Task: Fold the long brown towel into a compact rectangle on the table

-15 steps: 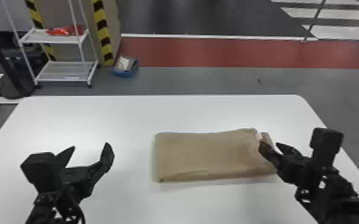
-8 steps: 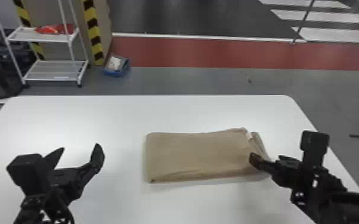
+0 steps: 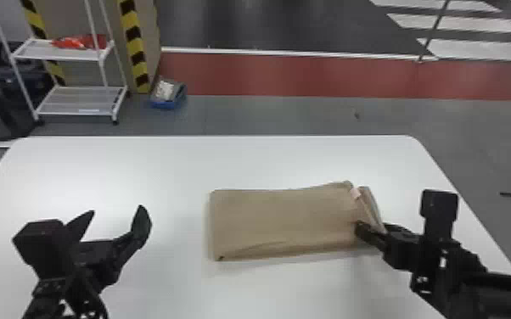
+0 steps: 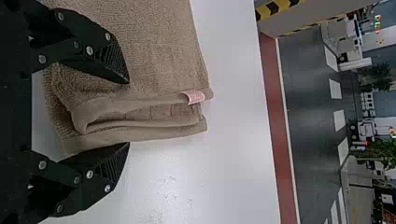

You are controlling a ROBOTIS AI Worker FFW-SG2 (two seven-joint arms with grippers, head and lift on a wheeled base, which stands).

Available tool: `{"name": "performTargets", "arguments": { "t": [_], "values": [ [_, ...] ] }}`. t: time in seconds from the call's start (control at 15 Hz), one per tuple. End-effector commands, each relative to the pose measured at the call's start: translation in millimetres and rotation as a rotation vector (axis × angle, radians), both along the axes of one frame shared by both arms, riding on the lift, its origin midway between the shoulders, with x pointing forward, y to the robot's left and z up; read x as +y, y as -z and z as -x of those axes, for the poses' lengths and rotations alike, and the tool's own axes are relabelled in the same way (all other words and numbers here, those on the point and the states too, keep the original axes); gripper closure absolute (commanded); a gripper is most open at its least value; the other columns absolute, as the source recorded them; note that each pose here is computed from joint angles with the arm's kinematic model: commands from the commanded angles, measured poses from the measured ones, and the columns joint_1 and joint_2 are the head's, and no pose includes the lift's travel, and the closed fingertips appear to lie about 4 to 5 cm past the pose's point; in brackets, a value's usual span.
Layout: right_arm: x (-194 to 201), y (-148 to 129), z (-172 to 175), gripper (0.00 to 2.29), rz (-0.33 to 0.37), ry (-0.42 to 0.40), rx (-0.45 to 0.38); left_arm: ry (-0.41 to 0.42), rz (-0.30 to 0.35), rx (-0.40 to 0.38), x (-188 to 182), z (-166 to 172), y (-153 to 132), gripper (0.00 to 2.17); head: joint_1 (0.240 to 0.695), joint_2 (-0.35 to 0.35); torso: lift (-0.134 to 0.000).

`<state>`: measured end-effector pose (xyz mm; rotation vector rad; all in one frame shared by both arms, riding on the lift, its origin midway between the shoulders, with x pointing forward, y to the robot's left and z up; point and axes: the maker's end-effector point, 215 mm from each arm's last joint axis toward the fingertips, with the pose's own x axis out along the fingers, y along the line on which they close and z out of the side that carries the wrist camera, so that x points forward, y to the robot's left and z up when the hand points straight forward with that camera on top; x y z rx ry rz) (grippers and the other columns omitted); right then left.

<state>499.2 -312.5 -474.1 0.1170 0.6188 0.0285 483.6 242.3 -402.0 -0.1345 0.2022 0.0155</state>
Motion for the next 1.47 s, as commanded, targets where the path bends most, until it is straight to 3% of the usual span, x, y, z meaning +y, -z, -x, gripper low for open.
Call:
{"name": "performTargets", "arguments": {
  "t": [0.0,0.13,0.4,0.53,0.8,0.87,1.13,1.4],
  "values": [
    [2.4,1.3,1.1,0.98,-0.008,-0.008,0.002,-0.001,0.004,0.0,-1.1,0.0,0.1,0.09,0.695,-0.08,-0.115],
    [2.7,-6.0,1.0,1.43,-0.01,-0.011,-0.02,-0.001,0.004,0.003,-1.1,1.3,1.5,0.09,0.695,-0.078,-0.115],
    [1.5,-38.1,-0.7,1.48,0.0,-0.011,-0.087,-0.002,0.004,0.006,-0.2,2.5,3.0,0.09,0.695,-0.078,-0.115],
    [13.1,-66.8,-1.1,1.48,-0.002,-0.03,-0.139,-0.002,0.003,0.005,-0.2,2.8,2.1,0.09,0.695,-0.078,-0.115],
    [101.2,-130.2,5.5,1.48,-0.01,-0.172,-0.254,-0.004,0.003,0.0,0.1,3.2,-0.6,0.09,0.695,-0.047,-0.115],
    [131.6,-139.0,8.4,1.48,-0.005,-0.221,-0.271,-0.004,0.003,-0.001,0.1,3.1,-1.5,0.09,0.695,-0.005,-0.115],
    [228.7,-137.2,17.3,1.48,0.075,-0.368,-0.276,-0.004,0.003,0.002,0.1,3.8,0.1,0.09,0.695,0.097,-0.115],
    [277.2,-82.7,25.9,1.45,0.133,-0.459,-0.171,-0.004,0.003,0.003,0.1,2.6,1.3,0.09,0.695,0.2,-0.115]
  ]
}}
